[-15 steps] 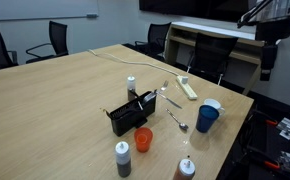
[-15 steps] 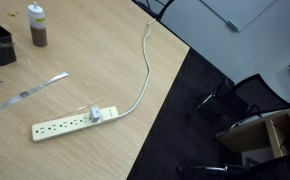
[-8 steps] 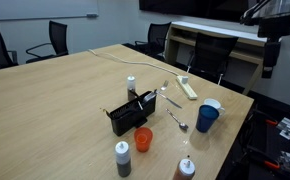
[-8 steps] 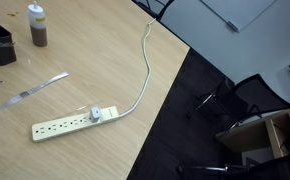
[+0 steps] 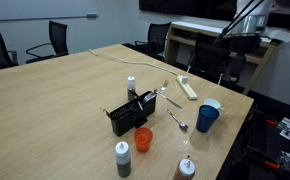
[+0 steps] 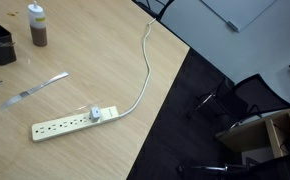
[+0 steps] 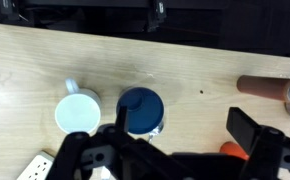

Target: Move the fork from the utensil holder to the table

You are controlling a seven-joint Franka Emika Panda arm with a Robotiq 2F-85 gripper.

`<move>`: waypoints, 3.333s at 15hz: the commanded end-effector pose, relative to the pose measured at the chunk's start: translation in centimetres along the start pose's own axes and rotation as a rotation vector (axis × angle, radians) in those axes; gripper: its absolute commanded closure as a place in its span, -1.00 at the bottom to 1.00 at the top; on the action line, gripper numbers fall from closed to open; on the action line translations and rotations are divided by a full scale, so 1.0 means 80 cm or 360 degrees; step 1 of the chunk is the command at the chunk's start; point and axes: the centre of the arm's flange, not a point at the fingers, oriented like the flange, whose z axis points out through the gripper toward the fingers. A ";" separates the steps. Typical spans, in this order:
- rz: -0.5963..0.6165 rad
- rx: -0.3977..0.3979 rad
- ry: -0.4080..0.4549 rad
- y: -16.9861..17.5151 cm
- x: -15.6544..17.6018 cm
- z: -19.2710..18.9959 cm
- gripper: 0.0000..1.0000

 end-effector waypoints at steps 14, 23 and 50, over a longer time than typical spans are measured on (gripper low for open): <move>-0.0051 0.0251 0.0067 -0.015 0.183 0.091 -1.00; -0.0014 0.0358 0.0137 -0.014 0.227 0.099 -1.00; -0.0041 0.0541 0.0304 -0.039 0.363 0.140 -1.00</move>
